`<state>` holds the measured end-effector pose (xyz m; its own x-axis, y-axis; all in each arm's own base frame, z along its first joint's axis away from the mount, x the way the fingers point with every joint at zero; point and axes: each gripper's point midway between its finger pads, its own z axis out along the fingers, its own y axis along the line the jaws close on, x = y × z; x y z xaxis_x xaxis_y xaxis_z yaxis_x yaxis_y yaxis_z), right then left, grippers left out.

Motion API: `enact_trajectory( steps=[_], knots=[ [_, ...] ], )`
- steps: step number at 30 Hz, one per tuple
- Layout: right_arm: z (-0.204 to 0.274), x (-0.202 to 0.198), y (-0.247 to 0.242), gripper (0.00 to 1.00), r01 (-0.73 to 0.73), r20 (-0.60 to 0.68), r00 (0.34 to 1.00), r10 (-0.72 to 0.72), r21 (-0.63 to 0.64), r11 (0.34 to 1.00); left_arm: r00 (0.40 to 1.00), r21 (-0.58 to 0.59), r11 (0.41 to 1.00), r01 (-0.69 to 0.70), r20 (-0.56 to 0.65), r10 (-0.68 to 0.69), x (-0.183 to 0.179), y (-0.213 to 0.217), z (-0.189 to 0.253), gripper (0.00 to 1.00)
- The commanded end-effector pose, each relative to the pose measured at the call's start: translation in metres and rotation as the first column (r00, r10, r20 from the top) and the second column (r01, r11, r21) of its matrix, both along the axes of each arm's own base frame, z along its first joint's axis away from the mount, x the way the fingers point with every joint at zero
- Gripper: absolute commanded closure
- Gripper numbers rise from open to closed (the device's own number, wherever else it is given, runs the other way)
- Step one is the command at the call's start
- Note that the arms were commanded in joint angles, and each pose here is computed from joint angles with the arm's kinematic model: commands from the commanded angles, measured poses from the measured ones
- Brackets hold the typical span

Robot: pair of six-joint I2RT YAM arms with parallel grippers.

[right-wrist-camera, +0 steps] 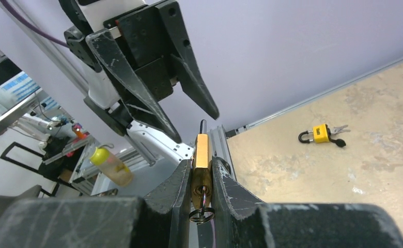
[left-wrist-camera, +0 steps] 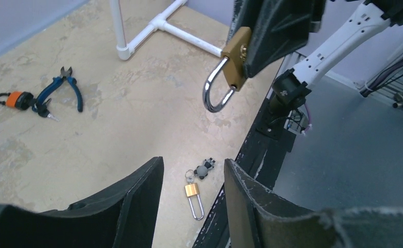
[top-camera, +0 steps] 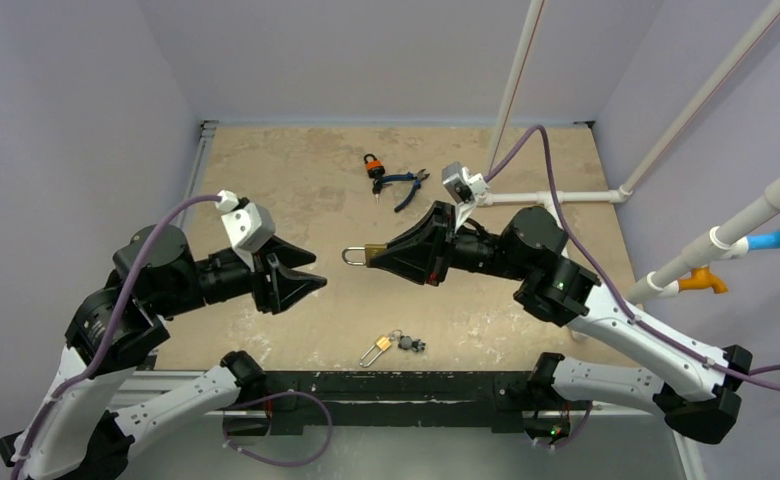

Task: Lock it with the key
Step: Lock the lock.

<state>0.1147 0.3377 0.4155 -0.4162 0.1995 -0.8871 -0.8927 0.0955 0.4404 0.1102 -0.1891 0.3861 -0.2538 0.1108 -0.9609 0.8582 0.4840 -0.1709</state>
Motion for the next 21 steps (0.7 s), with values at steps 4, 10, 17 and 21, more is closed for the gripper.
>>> enact_trajectory(
  steps=[4,10,17,21],
  knots=[
    [0.033,-0.02,-0.02,1.0,-0.087,0.075,0.994,0.079,0.111,0.99,0.976,-0.111,0.975,0.193,0.125,-0.179,-0.032,-0.01,0.045,0.54],
    [0.041,-0.032,-0.025,1.0,-0.136,0.112,0.986,0.121,0.138,0.981,0.961,-0.167,0.947,0.275,0.088,-0.264,-0.036,-0.029,0.061,0.59],
    [0.044,-0.03,-0.028,1.0,-0.115,0.123,0.988,0.097,0.155,0.981,0.942,-0.241,0.911,0.334,0.074,-0.326,-0.038,-0.044,0.075,0.67],
    [0.048,-0.028,-0.03,1.0,-0.1,0.14,0.987,0.078,0.155,0.983,0.938,-0.26,0.901,0.346,0.059,-0.343,-0.036,-0.048,0.079,0.74]
  ],
)
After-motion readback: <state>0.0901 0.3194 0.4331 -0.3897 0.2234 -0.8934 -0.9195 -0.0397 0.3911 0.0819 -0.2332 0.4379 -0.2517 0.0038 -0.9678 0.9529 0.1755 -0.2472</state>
